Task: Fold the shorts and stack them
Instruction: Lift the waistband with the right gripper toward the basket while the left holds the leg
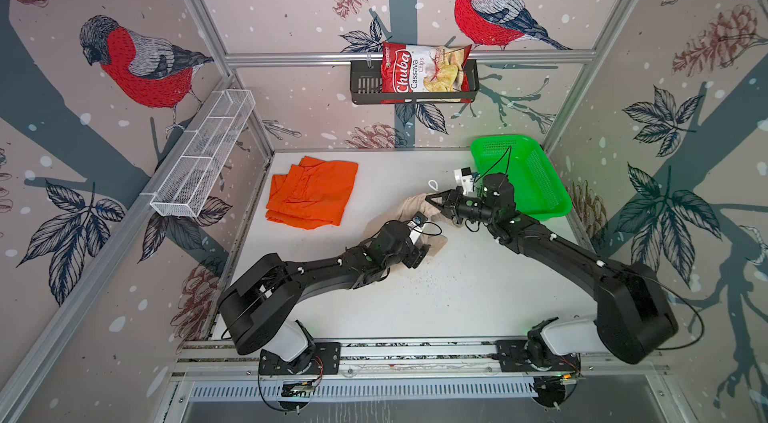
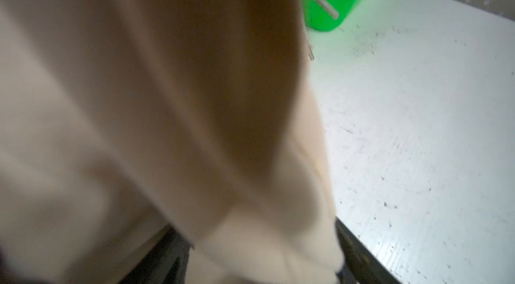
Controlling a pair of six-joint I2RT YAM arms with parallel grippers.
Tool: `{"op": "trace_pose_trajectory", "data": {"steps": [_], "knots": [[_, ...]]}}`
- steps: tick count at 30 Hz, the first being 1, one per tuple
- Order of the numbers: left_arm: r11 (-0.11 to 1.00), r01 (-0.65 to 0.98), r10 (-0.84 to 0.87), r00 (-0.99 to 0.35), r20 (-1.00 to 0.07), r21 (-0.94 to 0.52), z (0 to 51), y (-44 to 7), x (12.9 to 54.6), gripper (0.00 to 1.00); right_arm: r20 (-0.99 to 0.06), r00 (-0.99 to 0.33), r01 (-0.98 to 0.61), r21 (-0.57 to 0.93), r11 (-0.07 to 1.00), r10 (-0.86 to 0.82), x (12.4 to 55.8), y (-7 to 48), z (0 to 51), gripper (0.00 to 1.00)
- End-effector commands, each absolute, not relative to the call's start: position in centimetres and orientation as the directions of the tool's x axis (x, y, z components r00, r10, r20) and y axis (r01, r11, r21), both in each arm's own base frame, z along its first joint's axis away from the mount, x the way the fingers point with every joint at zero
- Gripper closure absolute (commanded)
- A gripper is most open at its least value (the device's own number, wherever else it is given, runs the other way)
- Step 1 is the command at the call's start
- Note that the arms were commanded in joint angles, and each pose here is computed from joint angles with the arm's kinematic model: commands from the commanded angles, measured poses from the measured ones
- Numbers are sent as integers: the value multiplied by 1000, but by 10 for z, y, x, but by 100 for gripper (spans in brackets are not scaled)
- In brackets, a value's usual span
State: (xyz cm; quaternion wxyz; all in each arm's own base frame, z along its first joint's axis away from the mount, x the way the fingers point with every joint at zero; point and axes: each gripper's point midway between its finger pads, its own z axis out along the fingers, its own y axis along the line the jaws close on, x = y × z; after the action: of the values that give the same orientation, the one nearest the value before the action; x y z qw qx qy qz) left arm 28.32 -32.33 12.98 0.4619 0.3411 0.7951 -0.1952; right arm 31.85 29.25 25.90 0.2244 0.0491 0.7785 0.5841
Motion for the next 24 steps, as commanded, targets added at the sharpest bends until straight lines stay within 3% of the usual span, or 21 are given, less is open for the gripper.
{"op": "trace_pose_trajectory", "data": {"steps": [1, 8, 13, 20, 24], "knots": [[732, 680, 219, -288, -932, -39, 173, -324, 293, 21, -407, -819, -282, 900, 333, 406, 329, 287, 301, 100], [817, 574, 19, -134, -991, -61, 244, -295, 302, 21, -600, -666, -469, 799, 376, 443, 326, 291, 394, 99], [903, 428, 17, -83, -996, -20, 256, -264, 320, 21, -678, -595, -564, 735, 376, 431, 314, 294, 439, 99], [839, 541, -18, -78, -997, -58, 256, -278, 322, 20, -744, -512, -646, 663, 377, 429, 298, 295, 485, 100], [851, 521, -23, -77, -997, -60, 254, -279, 328, 20, -765, -471, -682, 631, 370, 439, 291, 293, 507, 99]]}}
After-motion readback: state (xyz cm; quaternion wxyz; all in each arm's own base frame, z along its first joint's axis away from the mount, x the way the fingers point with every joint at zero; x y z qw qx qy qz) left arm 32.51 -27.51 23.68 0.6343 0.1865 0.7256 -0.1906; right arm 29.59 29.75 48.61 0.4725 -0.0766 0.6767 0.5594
